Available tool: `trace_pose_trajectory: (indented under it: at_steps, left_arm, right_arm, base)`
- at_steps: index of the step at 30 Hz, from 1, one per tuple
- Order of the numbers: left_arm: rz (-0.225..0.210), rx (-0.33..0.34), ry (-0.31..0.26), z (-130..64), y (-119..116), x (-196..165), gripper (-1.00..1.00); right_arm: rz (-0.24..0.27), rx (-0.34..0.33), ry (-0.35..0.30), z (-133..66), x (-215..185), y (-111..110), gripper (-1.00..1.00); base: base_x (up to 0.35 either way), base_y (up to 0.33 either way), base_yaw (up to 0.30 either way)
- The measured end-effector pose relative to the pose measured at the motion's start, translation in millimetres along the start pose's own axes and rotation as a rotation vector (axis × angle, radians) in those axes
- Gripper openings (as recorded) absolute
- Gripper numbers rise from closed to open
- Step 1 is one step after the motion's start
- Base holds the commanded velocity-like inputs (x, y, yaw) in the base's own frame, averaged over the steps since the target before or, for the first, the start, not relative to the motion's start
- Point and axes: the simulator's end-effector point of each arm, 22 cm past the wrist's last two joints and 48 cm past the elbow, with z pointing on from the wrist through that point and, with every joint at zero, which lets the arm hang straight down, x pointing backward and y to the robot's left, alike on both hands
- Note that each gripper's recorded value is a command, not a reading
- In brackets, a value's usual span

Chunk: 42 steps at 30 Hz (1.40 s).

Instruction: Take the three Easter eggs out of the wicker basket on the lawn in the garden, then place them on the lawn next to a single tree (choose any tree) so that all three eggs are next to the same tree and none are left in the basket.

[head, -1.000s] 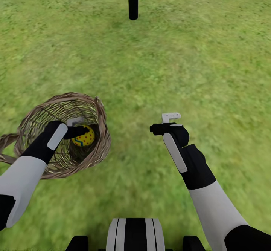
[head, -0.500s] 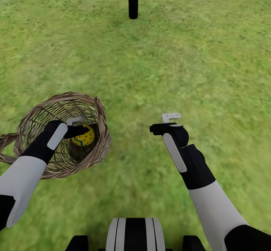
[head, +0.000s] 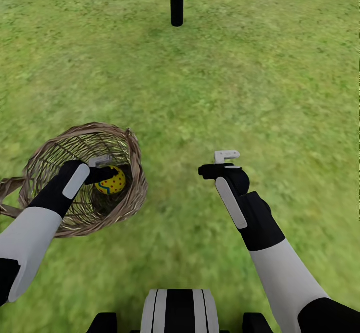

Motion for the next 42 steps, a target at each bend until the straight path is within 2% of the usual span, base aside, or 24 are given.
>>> trace_pose_trajectory:
  at_steps: [15,18,25,28,42]
  left_arm:
    - [-0.013,0.008,0.004,-3.8,-1.5,0.4,-1.0]
    - [-0.012,0.012,-0.005,-10.7,-4.0,-4.3,-1.0]
    - [-0.011,0.014,-0.003,-10.4,-5.5,-3.4,-1.0]
    - [-0.011,0.014,-0.013,-17.3,-6.5,-8.3,-1.0]
    - [-0.013,0.011,-0.01,-24.7,-5.6,-9.7,-1.0]
  right_arm:
    - [0.0,0.001,-0.012,-5.9,-6.7,-0.5,1.0]
    - [0.001,0.001,-0.024,-12.1,-13.1,-1.1,1.0]
    - [0.004,0.001,-0.024,-12.0,-13.0,-1.5,1.0]
    - [0.004,0.001,-0.036,-18.4,-19.4,-1.5,1.0]
    - [0.004,0.001,-0.049,-26.2,-26.5,-1.4,1.0]
  base:
    - [0.0,0.0,0.0]
    - [0.0,0.0,0.0]
    - [0.0,0.0,0.0]
    - [0.0,0.0,0.0]
    - [0.0,0.0,0.0]
